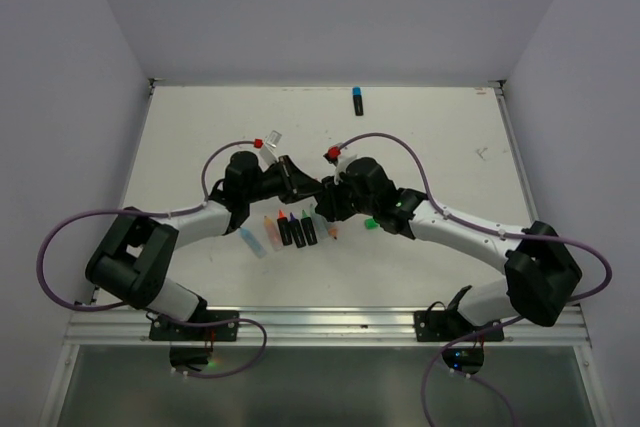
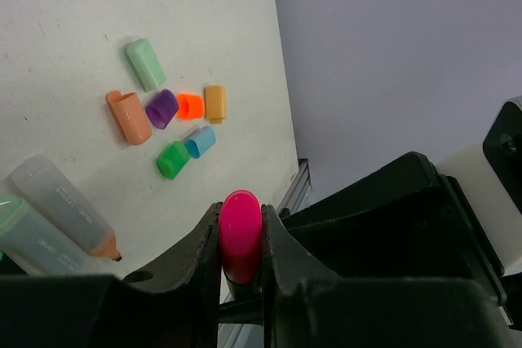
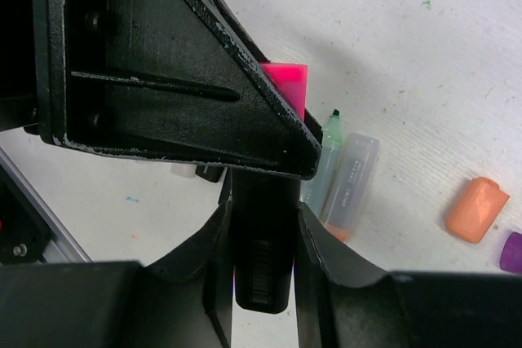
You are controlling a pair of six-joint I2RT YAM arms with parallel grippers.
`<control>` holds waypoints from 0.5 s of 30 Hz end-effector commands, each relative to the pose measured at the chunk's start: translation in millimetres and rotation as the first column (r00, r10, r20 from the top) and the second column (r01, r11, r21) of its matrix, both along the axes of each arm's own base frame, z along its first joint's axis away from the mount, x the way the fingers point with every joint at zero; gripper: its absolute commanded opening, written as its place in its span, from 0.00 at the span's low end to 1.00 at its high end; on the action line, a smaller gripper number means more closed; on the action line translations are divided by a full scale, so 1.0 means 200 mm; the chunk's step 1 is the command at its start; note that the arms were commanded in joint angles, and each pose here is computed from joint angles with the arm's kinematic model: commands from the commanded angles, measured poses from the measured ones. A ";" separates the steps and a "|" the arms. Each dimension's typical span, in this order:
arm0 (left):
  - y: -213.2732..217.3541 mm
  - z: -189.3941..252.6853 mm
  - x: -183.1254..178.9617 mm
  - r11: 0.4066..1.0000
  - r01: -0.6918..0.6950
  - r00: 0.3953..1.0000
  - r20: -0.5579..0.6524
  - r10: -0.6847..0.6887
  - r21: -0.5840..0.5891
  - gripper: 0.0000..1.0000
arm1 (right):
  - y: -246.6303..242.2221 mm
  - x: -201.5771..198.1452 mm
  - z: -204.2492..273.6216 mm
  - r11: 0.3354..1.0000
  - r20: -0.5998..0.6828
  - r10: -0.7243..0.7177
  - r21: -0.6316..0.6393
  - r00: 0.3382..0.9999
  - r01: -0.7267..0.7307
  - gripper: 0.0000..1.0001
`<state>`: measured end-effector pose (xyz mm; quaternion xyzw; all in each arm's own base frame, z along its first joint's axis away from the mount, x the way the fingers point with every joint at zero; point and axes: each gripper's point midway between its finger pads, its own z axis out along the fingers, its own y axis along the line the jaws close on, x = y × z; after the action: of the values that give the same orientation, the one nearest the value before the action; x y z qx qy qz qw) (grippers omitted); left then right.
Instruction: Open the pen caps
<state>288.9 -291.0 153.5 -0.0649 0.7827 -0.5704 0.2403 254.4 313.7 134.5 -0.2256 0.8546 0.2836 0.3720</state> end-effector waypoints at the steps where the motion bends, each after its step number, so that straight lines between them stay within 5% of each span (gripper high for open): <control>1: 0.00 0.09 -0.01 0.999 0.021 0.998 0.053 -0.019 -0.036 0.24 | 0.04 0.04 0.07 0.999 0.045 0.004 0.039 0.999 -0.006 0.00; 2: 0.00 0.09 -0.01 0.999 0.011 0.999 0.053 -0.010 -0.035 0.48 | 0.04 0.03 0.06 0.999 0.039 0.012 0.039 0.999 -0.014 0.00; 5: 0.01 0.10 -0.01 0.999 -0.002 0.998 0.056 0.004 -0.034 0.59 | 0.04 0.02 0.06 0.999 0.039 0.007 0.038 0.999 -0.009 0.00; 10: 0.01 0.10 0.00 0.999 -0.012 0.998 0.057 0.013 -0.034 0.56 | 0.03 0.02 0.06 0.999 0.040 0.010 0.040 0.999 -0.012 0.00; 15: 0.02 0.10 0.00 1.000 -0.022 0.998 0.060 0.023 -0.023 0.37 | 0.02 0.00 0.05 0.999 0.037 0.007 0.044 0.999 -0.009 0.00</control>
<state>288.6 -288.9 160.5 -0.0686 0.7792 -0.5712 0.2488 254.2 313.7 132.9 -0.2248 0.8538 0.2851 0.3730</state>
